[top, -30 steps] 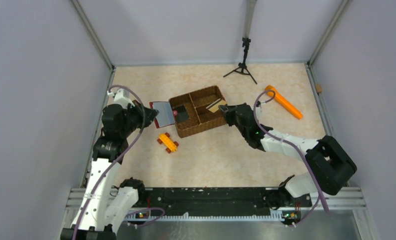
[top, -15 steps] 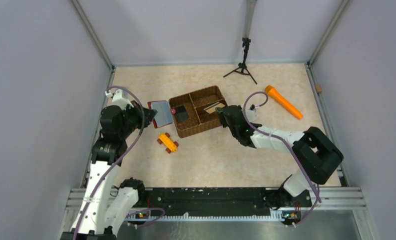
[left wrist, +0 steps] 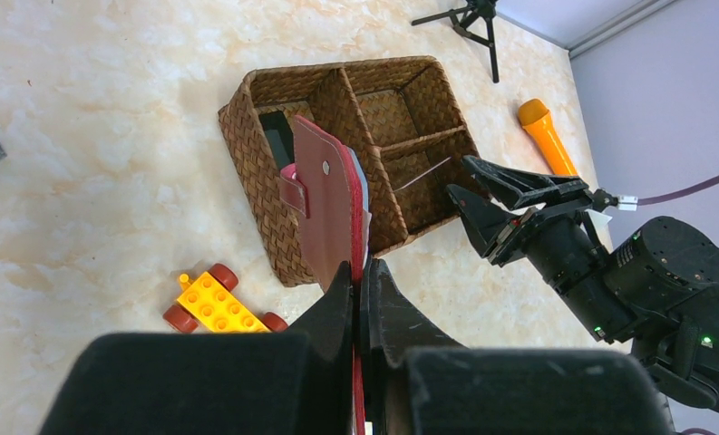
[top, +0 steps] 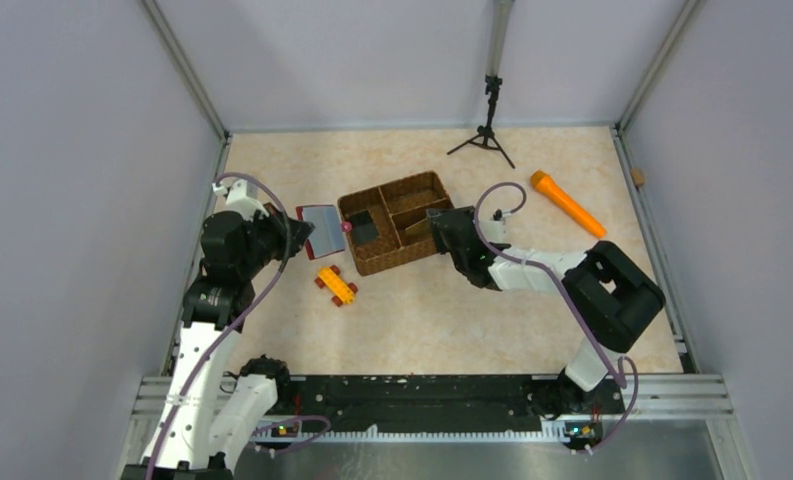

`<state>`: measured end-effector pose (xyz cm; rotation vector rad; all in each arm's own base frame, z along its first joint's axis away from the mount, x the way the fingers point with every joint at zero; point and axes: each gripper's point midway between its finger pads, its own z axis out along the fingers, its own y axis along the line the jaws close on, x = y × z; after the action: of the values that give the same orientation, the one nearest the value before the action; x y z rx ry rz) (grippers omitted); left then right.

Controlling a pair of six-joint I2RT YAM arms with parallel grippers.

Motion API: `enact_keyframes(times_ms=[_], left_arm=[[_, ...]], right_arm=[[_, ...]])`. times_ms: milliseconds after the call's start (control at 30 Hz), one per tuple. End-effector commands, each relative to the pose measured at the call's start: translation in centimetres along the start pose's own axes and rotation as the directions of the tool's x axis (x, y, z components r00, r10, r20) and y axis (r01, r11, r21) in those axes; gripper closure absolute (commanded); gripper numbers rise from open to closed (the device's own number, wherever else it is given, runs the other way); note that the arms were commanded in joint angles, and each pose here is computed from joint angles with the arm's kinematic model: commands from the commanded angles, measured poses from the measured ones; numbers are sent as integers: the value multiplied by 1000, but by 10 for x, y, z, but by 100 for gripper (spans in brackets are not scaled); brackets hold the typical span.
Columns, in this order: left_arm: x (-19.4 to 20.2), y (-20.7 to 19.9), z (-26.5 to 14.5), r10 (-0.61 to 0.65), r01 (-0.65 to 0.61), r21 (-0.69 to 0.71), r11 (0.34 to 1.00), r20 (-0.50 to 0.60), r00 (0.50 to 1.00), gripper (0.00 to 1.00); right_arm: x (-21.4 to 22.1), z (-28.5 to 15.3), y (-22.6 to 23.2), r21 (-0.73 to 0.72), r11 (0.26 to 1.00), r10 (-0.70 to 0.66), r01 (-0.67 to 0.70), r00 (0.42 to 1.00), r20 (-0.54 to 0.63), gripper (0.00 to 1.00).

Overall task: Take the credit cards out of the card holder
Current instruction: Place the credit card in the storage box, then remove the credit card from the card holder.

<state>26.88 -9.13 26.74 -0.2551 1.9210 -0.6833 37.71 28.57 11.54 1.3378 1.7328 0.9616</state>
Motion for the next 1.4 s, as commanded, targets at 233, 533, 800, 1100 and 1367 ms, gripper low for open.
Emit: enact_keyframes(times_ms=[233, 533, 800, 1100, 1367], left_arm=[[-21, -24, -6, 21, -26, 89, 996, 50, 999, 100], [-13, -46, -7, 2, -3, 222, 975, 2, 1000, 100], [-1, -85, -5, -48, 93, 468, 879, -109, 993, 100], [9, -110, -8, -93, 211, 646, 734, -211, 973, 100], [17, -121, -4, -71, 200, 675, 710, -214, 974, 100]], right_arm=[[-5, -37, 64, -170, 980, -104, 102, 995, -3, 53], [-21, -86, 85, -346, 833, -447, 432, 894, 39, 49], [-3, -145, 107, -657, 576, -677, 487, 735, -49, 33], [34, -205, 116, -863, 378, -815, 335, 563, -138, 31], [62, -215, 111, -876, 325, -875, 358, 466, -135, 29]])
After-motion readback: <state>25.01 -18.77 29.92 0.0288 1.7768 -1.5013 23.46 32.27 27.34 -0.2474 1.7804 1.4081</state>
